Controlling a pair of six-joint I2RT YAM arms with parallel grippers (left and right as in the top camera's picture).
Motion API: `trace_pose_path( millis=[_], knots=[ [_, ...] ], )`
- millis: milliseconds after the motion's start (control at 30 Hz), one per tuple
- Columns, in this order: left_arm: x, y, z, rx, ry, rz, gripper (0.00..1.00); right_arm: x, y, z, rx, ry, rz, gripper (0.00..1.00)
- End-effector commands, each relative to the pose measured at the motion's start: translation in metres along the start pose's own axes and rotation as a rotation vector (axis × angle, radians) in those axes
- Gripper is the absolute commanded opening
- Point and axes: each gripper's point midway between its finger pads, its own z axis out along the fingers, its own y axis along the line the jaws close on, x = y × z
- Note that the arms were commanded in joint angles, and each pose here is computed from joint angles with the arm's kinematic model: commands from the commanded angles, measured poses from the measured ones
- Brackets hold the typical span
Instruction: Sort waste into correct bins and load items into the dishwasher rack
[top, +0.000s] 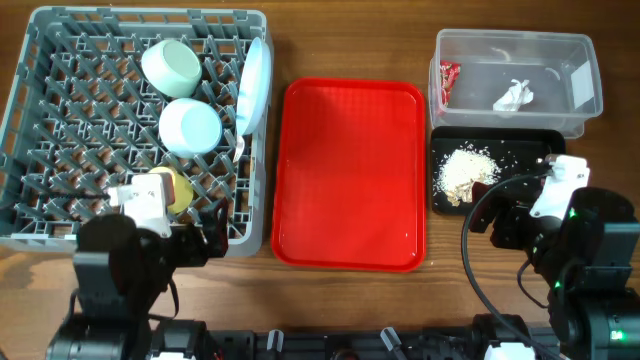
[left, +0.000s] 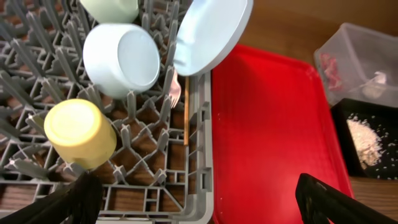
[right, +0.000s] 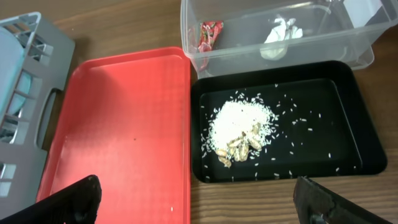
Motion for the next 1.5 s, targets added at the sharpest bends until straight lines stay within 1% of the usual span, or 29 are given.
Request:
trace_pose_path(
  millis=[0, 433, 600, 667, 800, 967, 1133, 1233, 1300, 1367, 1433, 1467],
  knots=[
    [0.002, -0.004, -0.004, 0.022, -0.016, 0.028, 1.00, 0.003, -0.004, 0.004, 0.021, 0.017, 0.006, 1.00],
    [0.003, -0.003, -0.004, 0.021, -0.012, 0.028, 1.00, 0.009, -0.006, 0.024, 0.036, 0.102, 0.012, 1.00],
    [0.003, -0.003, -0.004, 0.021, -0.012, 0.028, 1.00, 0.009, -0.007, 0.019, 0.037, 0.083, 0.005, 1.00],
    [0.003, -0.003, -0.004, 0.021, -0.012, 0.028, 1.00, 0.001, -0.007, 0.011, 0.034, 0.014, -0.034, 1.00],
    [0.003, -0.003, -0.004, 0.021, -0.012, 0.028, 1.00, -0.016, -0.001, 0.005, -0.008, -0.235, -0.105, 1.00],
    [0.003, -0.003, -0.004, 0.021, -0.012, 0.028, 1.00, -0.012, 0.008, 0.009, -0.101, -0.565, -0.134, 1.00],
    [0.003, -0.003, -0.004, 0.021, -0.012, 0.028, 1.00, -0.013, 0.013, 0.008, -0.162, -0.830, -0.148, 1.00],
    [0.003, -0.003, -0.004, 0.021, -0.012, 0.028, 1.00, -0.012, 0.012, 0.013, -0.181, -0.960, -0.150, 1.00],
    [0.003, -0.003, -0.004, 0.021, -0.012, 0.028, 1.00, -0.010, 0.009, 0.018, -0.175, -0.993, -0.148, 1.00],
    [0.003, -0.003, -0.004, 0.021, -0.012, 0.028, 1.00, -0.004, 0.004, 0.027, -0.149, -0.948, -0.139, 1.00],
    [0.003, -0.003, -0.004, 0.021, -0.012, 0.028, 1.00, 0.011, 0.000, 0.047, -0.125, -0.845, -0.154, 1.00],
    [0.003, -0.003, -0.004, 0.021, -0.012, 0.028, 1.00, 0.028, -0.004, 0.065, -0.111, -0.743, -0.161, 1.00]
  ],
)
